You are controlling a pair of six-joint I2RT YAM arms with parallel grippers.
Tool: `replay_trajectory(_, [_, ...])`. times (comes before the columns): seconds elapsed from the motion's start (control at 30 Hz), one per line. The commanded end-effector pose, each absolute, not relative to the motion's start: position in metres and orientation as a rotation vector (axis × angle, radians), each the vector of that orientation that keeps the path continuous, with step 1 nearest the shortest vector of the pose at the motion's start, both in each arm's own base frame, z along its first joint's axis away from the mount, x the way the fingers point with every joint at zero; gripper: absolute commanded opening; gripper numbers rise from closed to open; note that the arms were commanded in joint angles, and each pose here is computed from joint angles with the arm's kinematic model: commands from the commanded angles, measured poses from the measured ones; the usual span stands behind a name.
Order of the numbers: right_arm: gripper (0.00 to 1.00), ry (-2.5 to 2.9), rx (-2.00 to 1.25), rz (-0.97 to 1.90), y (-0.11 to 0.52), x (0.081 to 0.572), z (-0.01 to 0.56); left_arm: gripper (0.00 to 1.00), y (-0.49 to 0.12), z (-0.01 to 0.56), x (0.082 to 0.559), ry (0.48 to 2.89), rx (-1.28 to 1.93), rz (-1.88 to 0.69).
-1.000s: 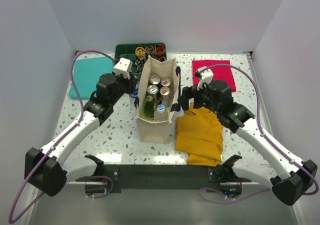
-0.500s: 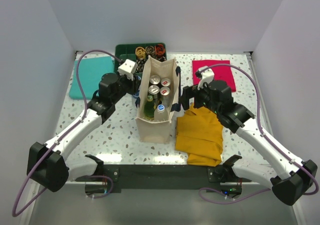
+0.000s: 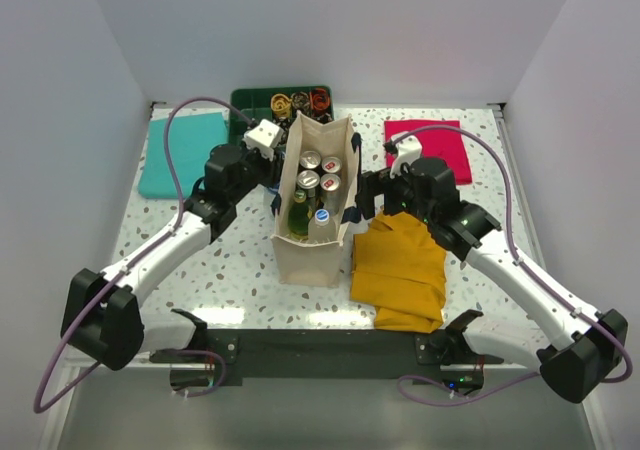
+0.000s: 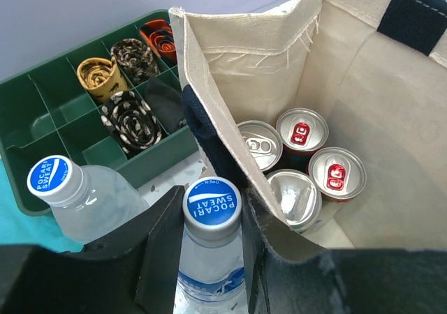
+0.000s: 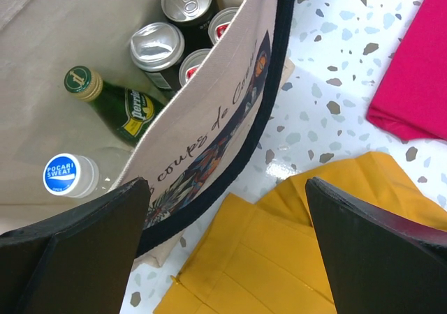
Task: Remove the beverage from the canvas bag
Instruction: Place the drink at the center of the board.
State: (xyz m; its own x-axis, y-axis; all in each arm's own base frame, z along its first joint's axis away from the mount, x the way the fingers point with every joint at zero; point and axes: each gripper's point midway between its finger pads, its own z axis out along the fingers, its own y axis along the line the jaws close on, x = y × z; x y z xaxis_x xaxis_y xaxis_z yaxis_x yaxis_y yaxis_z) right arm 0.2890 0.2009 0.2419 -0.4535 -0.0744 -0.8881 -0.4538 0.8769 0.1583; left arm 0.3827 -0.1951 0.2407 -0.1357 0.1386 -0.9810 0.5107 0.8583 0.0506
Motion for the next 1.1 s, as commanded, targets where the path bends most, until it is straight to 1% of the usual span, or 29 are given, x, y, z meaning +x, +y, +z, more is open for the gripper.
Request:
replay_trajectory(0.0, [0.98, 1.915, -0.379, 0.54, 0.21, 0.288, 0.278, 0.0, -0.204, 0.301, 0.397, 1.474, 0.485, -0.362])
replay_trajectory(0.33, [0.98, 1.943, -0.383, 0.544, 0.219, 0.298, 0.27, 0.0, -0.209, 0.302, 0.417, 1.444, 0.461, -0.396])
replay_trajectory(0.73, [0.98, 1.974, -0.392, 0.534, 0.225, 0.306, 0.259, 0.0, -0.19, 0.321, 0.434, 1.374, 0.356, -0.372])
replay_trajectory(1.07, [0.98, 1.984, -0.393, 0.527, 0.225, 0.309, 0.253, 0.0, -0.182, 0.304, 0.449, 1.379, 0.308, -0.342])
